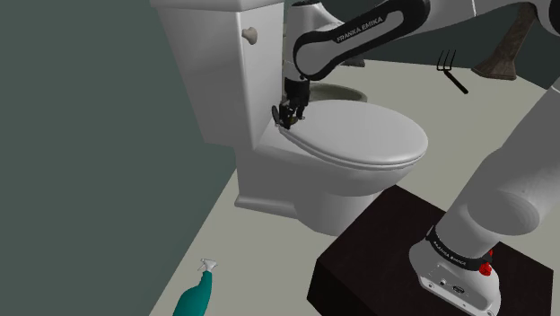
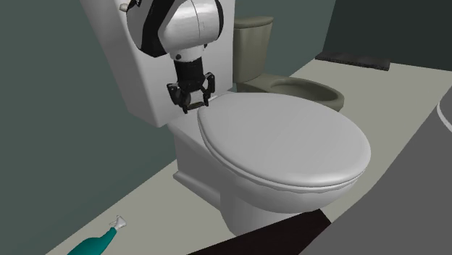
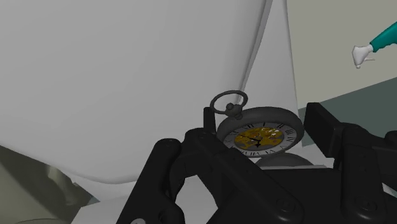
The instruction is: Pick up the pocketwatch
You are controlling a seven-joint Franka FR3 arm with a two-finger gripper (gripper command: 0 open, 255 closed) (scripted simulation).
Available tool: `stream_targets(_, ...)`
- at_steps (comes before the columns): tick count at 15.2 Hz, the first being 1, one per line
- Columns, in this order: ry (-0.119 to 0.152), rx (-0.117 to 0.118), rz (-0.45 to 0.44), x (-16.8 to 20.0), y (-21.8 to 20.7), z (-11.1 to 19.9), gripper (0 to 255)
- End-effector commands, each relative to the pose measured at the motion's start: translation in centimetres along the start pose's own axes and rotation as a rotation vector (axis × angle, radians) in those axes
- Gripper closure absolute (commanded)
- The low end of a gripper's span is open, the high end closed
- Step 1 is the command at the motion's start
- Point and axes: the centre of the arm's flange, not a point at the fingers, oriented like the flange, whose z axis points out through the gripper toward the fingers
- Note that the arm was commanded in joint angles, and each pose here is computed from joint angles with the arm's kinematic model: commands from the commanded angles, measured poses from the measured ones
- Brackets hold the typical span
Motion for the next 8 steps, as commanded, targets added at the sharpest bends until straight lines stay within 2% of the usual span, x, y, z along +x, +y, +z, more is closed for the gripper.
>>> stream_targets(1, 0.0, 0.0, 0.0, 0.0, 0.1, -1.0, 255)
stream_targets(6, 0.0, 0.0, 0.0, 0.3, 0.3, -3.6, 255)
stream_targets(8, 0.0, 0.0, 0.0, 0.3, 0.3, -3.7, 255)
